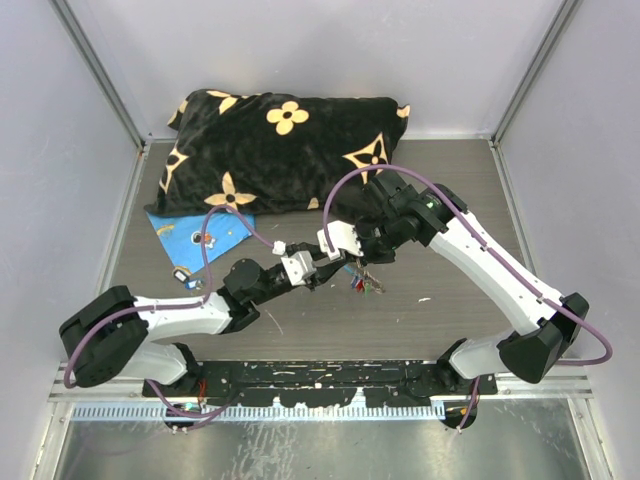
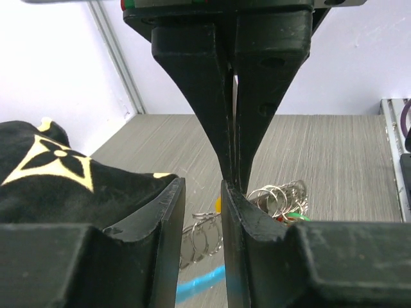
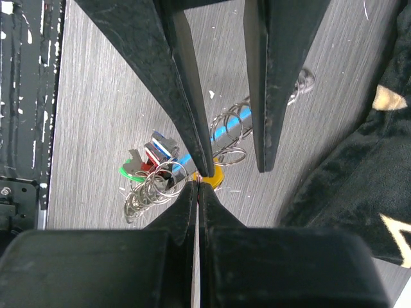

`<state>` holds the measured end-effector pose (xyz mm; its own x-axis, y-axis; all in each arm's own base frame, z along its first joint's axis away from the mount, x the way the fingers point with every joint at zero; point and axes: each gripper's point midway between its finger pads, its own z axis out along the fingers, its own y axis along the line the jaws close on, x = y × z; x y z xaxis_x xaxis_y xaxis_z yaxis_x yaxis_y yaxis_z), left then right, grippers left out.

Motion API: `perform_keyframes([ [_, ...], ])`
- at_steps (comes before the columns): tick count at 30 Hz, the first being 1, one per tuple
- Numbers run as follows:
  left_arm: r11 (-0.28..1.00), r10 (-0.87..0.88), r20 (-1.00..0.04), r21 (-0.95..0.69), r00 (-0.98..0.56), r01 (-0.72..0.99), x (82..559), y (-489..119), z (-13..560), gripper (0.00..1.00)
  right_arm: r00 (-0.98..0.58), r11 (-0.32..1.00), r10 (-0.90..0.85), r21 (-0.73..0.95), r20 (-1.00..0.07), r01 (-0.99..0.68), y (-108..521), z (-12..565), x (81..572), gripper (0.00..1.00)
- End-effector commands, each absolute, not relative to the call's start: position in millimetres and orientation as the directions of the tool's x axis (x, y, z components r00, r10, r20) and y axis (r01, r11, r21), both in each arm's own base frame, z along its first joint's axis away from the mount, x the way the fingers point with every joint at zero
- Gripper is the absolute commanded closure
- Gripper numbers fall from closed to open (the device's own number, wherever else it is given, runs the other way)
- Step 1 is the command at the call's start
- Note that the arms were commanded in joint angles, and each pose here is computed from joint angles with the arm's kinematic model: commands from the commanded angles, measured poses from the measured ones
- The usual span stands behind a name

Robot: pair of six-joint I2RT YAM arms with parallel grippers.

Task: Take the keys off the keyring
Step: Remove the key from the keyring.

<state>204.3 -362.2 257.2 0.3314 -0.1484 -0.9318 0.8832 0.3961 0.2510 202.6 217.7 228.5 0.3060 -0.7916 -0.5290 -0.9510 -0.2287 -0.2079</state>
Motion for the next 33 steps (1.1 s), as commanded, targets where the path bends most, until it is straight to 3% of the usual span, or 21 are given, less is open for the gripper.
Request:
perform_keyframes([
  [1, 0.402, -0.299, -0.875, 0.245, 0.379, 0.882, 197, -358, 297, 0.7, 0.355, -0.25, -0.735, -0.256, -0.578, -0.934, 230, 250, 202, 0.99],
  [33, 0.292, -0.227, -0.93, 0.219, 0.29, 0.931, 183, -367, 272, 0.73, 0.35, -0.261, -0.697, -0.234, -0.625, -0.937, 237, 255, 195, 0.99],
])
